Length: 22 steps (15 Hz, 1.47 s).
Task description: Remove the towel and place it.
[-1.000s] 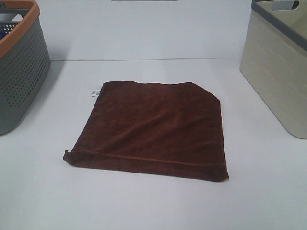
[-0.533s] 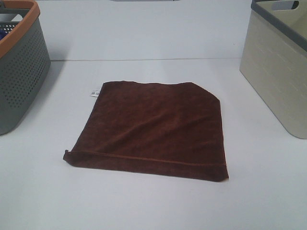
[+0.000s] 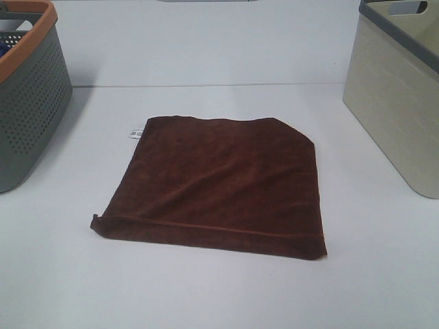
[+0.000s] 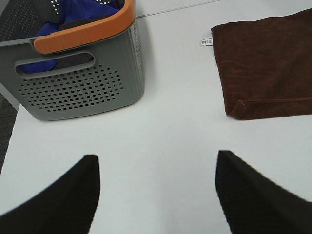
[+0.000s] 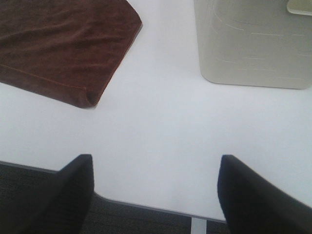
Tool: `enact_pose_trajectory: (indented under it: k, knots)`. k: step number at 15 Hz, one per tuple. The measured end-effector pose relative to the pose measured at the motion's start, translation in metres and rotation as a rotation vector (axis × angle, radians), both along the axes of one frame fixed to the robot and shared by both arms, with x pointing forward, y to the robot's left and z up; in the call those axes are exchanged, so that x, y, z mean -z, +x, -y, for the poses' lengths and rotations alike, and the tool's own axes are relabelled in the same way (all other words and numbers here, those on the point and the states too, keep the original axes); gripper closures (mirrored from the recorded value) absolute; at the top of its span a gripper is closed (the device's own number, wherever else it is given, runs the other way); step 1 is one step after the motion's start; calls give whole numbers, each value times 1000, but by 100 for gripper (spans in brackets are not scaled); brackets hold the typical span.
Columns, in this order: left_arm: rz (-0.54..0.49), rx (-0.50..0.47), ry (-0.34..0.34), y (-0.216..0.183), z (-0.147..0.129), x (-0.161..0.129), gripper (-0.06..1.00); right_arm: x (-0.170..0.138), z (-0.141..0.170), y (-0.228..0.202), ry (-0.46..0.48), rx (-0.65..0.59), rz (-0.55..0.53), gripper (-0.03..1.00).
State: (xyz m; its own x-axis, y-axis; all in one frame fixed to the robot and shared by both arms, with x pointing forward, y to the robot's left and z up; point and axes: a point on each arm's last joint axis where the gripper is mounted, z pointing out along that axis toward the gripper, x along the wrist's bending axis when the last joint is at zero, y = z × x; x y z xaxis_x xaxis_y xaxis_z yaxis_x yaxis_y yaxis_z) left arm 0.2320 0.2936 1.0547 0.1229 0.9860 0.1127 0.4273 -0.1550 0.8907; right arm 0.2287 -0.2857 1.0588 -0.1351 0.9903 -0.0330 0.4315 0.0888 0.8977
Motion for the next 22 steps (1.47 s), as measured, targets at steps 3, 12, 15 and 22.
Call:
enact_pose_trajectory:
  k: [3,12,15,22]
  knots:
    - [0,2,3,0,0,0,29,5,0,3,8,5,-10,34]
    - [1,5,-1,0,0,0,29,5,0,4,23,11,-6,34]
    - [2,9,-7,0,1,0,29,5,2,4,1,26,-6,34]
    - [2,11,-10,0,1,0,29,5,3,4,-4,30,-6,34]
